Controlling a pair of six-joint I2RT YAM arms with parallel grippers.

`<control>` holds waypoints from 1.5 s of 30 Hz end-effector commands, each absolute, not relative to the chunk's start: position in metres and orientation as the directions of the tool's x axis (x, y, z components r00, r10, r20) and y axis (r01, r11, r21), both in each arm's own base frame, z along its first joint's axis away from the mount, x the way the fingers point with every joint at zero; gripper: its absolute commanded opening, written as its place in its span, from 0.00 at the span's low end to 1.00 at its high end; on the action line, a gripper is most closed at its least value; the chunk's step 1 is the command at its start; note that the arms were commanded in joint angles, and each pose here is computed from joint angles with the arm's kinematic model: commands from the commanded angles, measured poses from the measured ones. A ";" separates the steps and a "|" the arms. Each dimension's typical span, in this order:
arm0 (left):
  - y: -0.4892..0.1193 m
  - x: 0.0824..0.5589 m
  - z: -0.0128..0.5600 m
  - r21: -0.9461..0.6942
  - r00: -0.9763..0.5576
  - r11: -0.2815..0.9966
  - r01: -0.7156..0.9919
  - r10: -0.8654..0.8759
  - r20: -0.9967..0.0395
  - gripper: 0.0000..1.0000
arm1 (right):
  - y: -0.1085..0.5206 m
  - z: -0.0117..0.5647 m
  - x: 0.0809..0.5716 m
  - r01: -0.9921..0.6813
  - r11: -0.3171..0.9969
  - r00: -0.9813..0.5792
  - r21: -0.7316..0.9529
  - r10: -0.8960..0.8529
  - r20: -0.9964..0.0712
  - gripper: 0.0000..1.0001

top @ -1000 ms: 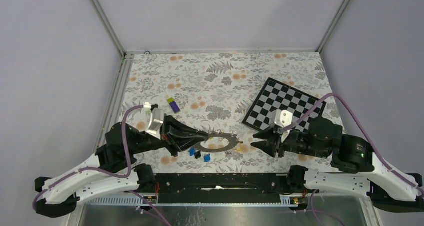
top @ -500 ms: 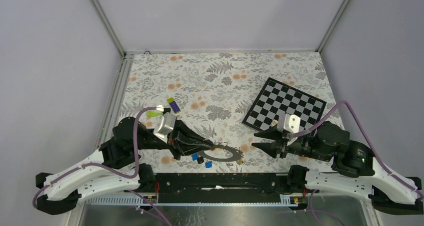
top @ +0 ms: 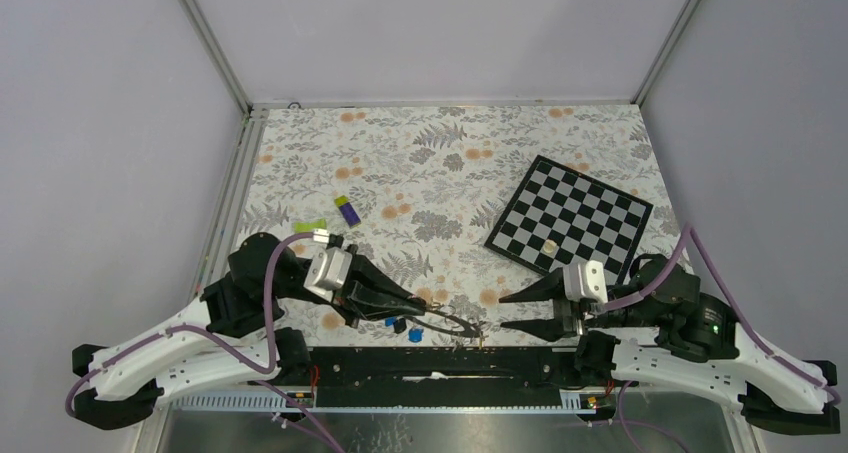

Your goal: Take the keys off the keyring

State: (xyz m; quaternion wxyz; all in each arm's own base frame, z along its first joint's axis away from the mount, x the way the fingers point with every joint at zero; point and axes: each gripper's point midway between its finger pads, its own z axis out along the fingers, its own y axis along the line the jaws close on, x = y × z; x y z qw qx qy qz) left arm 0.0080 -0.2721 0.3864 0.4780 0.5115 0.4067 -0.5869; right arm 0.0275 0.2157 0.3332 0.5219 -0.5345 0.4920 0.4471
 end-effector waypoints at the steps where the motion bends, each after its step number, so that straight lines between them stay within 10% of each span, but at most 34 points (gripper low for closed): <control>1: -0.258 -0.009 0.435 0.214 0.127 -0.258 0.942 -0.316 -0.940 0.00 | 0.230 0.341 0.012 -0.992 -0.074 0.101 -0.102 0.015 -0.995 0.45; 19: -0.265 -0.007 0.434 0.203 0.115 -0.270 0.941 -0.307 -0.945 0.00 | 0.247 0.327 0.009 -0.992 -0.115 0.055 -0.059 0.036 -0.998 0.45; 29: -0.265 -0.006 0.432 0.193 0.108 -0.261 0.946 -0.307 -0.946 0.00 | 0.250 0.327 0.005 -0.989 -0.141 0.032 -0.038 0.039 -0.999 0.22; 45: -0.262 0.005 0.434 0.169 0.104 -0.183 0.968 -0.319 -0.942 0.00 | 0.207 0.358 0.044 -0.983 0.183 0.046 -0.012 0.180 -0.983 0.00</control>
